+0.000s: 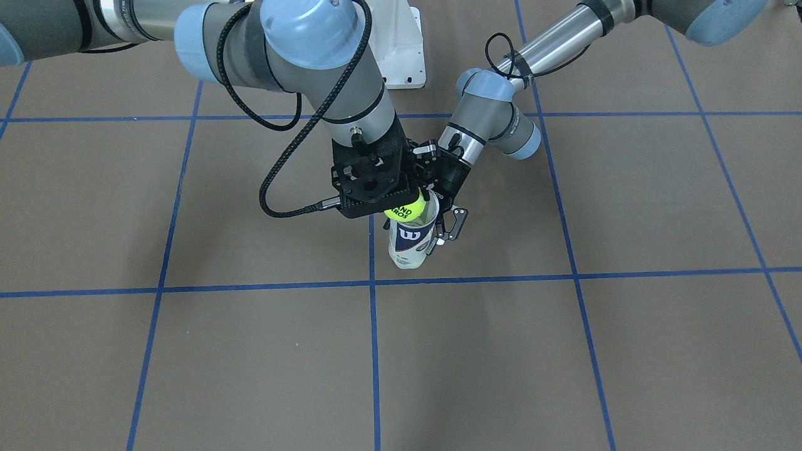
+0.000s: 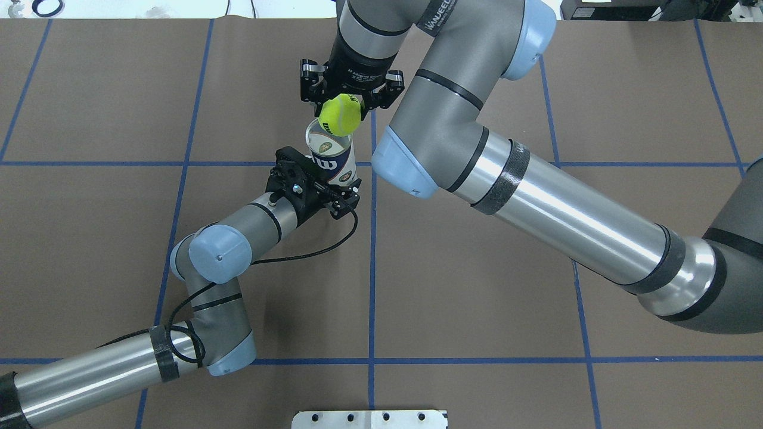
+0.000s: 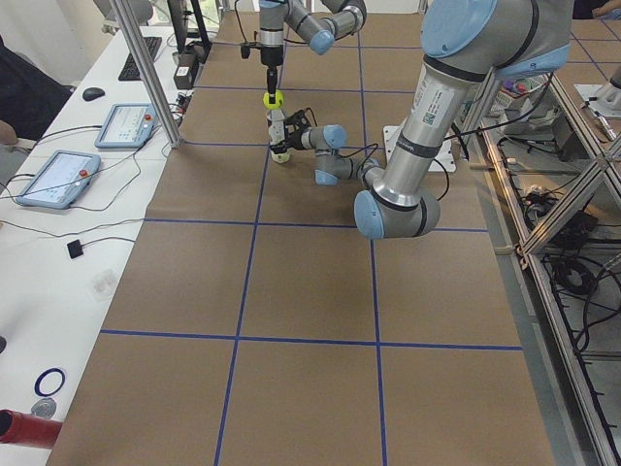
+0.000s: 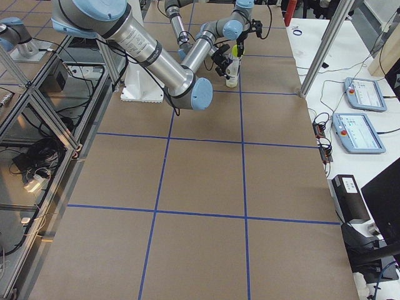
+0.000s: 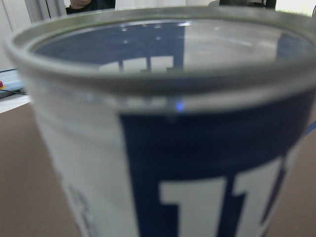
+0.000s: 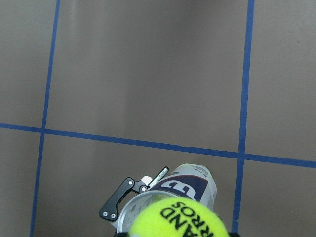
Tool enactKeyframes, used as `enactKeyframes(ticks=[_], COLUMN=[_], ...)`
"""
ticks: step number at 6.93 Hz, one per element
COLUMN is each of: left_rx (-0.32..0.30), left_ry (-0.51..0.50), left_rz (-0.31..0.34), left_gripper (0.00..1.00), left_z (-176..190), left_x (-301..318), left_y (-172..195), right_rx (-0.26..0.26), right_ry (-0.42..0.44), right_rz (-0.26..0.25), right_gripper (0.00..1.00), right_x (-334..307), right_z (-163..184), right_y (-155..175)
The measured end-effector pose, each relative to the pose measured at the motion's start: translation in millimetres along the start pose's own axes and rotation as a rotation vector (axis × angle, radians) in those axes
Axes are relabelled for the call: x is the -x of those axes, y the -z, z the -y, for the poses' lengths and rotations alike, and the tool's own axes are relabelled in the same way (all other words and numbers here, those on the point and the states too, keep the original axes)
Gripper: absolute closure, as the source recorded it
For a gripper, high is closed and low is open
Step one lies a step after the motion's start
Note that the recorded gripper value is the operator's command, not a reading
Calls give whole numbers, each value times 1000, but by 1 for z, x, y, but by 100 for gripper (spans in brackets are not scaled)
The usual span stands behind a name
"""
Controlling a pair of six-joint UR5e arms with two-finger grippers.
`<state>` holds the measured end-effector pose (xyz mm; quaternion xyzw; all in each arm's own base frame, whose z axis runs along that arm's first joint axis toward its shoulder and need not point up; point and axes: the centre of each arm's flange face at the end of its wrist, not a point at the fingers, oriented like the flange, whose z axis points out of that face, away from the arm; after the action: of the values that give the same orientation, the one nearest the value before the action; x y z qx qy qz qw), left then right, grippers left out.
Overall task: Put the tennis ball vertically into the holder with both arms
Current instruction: 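Carry the yellow ball with the right gripper above the can's open top, then lower the ball into the can and open the right gripper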
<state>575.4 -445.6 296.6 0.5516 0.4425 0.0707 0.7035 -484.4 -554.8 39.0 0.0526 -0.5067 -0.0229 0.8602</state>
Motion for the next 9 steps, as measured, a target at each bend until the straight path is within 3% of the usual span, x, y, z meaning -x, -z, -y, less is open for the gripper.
enactKeyframes(ticks=[3,4,5,6,9], left_rx=[0,0,0,0,0], left_ry=[0,0,0,0,0], left_rz=[0,0,0,0,-2], left_gripper=[1,1,1,1,1], left_z=[0,0,0,0,0], left_x=[0,0,0,0,-1], left_y=[0,0,0,0,0], right_rx=[-12,-14,-17,-23,-40], right_ry=[9,11,12,14,-18], right_rz=[-9,-8,-10,-16,-23], right_gripper=[100,69,24,2,1], right_x=[9,12,13,14,19], right_z=[-4,-5,-5,-7,-13], right_y=[-6,-5,-6,-9,-12])
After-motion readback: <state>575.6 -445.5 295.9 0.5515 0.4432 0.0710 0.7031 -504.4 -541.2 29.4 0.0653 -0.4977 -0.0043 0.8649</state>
